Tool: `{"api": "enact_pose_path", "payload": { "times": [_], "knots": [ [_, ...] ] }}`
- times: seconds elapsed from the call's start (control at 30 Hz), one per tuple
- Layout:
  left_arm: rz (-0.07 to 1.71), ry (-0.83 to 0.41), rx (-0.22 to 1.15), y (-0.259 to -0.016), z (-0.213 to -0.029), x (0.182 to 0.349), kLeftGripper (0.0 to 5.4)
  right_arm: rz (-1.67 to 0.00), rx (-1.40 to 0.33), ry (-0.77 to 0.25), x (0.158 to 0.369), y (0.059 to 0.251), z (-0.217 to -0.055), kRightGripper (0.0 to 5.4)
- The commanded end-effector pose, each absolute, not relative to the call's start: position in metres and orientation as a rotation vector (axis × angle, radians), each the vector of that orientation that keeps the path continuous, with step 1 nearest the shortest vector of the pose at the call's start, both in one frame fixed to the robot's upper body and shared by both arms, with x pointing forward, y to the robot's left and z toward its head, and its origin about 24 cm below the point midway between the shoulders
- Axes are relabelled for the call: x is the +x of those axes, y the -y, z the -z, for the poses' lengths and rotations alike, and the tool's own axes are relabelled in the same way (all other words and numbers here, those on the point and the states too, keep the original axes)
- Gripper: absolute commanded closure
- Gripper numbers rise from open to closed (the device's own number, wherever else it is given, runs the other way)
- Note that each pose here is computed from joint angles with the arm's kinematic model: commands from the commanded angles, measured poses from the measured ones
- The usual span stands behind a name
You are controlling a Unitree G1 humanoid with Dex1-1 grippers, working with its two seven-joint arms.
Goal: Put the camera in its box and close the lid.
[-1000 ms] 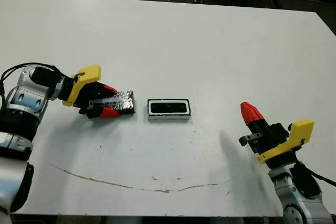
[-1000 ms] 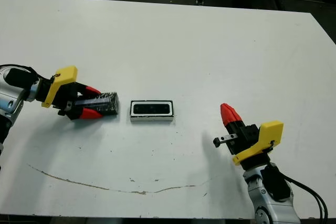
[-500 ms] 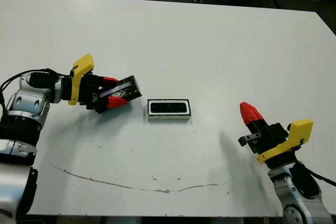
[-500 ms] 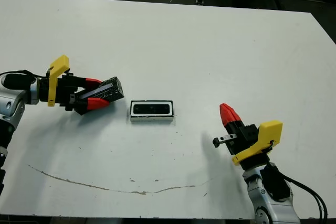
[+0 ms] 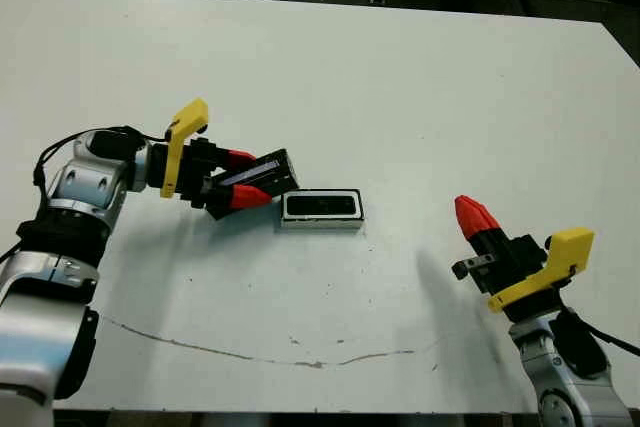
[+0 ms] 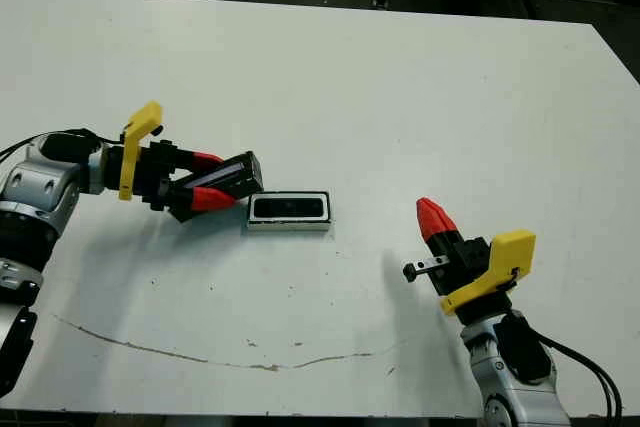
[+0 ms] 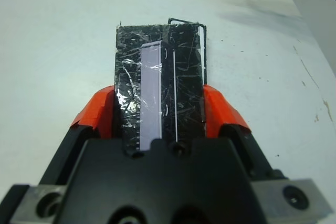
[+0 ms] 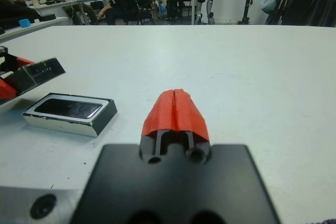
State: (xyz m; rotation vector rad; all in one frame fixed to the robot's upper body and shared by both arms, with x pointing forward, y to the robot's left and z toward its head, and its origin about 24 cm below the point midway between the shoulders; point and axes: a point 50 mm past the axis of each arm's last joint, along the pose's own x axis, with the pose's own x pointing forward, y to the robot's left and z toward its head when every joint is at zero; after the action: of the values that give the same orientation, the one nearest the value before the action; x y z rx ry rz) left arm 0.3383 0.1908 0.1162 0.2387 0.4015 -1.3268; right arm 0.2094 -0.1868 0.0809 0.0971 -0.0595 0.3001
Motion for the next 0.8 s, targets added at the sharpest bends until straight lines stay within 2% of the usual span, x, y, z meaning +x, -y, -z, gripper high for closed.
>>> {"api": "enact_pose_path", "payload": {
  "times": [0.03,0.63,0.8],
  "knots": [
    [1.349,-0.413,0.252,-0.184,-0.113,0.340,2.24,-0.291,0.093,0.043,0.208,0.189,-0.080,5.40],
    [1.426,-0.425,0.280,-0.166,-0.094,0.334,2.24,-0.295,0.089,0.044,0.209,0.189,-0.080,5.40],
    [1.458,-0.427,0.227,-0.159,-0.089,0.331,2.24,-0.296,0.088,0.040,0.209,0.189,-0.081,5.40]
  ]
}}
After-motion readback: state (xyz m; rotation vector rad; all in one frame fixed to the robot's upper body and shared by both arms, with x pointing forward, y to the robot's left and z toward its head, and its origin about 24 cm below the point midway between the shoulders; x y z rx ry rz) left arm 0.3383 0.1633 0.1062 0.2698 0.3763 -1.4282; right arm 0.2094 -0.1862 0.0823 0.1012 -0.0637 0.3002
